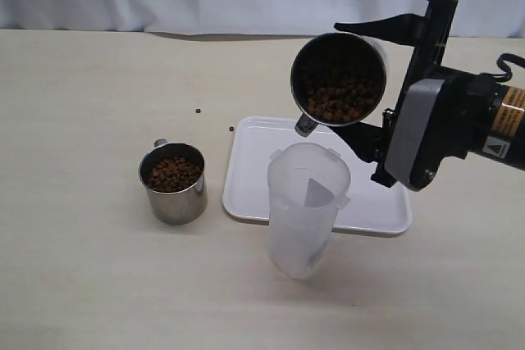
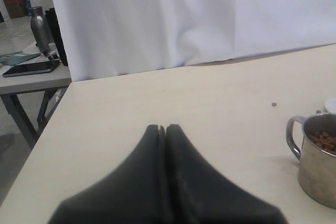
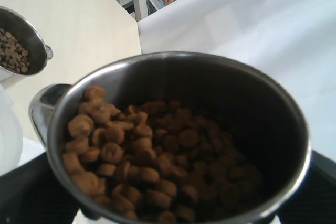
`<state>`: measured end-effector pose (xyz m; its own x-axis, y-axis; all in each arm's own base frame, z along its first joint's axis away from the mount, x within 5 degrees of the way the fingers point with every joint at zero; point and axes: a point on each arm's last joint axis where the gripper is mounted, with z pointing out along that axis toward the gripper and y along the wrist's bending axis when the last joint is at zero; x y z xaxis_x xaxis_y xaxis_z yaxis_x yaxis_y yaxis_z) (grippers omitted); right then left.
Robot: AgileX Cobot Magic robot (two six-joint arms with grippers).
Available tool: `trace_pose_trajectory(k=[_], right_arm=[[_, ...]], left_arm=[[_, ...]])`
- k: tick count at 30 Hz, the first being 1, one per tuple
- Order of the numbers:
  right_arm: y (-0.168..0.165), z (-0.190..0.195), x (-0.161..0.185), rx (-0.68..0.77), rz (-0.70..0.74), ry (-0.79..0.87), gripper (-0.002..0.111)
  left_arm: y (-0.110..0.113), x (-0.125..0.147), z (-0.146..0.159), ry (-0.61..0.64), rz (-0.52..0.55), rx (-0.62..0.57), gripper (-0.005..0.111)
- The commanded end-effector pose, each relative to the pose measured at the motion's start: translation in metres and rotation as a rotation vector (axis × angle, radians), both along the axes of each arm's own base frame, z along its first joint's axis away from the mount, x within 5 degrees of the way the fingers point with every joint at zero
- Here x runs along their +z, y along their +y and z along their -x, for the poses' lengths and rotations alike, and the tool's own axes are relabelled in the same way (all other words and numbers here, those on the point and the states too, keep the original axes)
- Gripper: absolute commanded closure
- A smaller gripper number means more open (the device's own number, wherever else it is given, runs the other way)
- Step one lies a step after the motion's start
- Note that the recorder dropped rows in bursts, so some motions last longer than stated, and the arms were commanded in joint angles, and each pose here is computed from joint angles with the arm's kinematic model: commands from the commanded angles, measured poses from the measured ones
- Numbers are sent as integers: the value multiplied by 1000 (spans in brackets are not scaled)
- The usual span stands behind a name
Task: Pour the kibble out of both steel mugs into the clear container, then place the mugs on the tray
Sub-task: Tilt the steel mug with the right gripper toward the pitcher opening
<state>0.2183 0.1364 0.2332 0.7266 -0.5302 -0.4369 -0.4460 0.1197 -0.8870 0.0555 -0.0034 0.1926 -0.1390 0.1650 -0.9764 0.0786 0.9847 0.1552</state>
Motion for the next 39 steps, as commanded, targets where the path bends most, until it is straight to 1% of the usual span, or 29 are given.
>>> trace_pose_trajectory(k=[1, 7, 11, 21, 26, 39], right_arm=[[1, 2, 4, 12, -15, -38, 103], [-1, 0, 1, -6, 51, -69, 103], [-1, 0, 1, 0, 60, -90, 103], [-1, 0, 1, 5, 68, -109, 103], [1, 2, 2, 31, 63, -123, 103], [1, 2, 2, 30, 63, -120, 103]], left_arm=[[-1, -1, 0, -3, 11, -8, 107], [-1, -1, 0, -3, 11, -8, 107], [-1, -1, 0, -3, 11, -8, 107], [-1, -1, 0, -3, 11, -8, 107], [-1, -1, 0, -3, 11, -8, 107], [-1, 0, 0, -10, 9, -8, 107]])
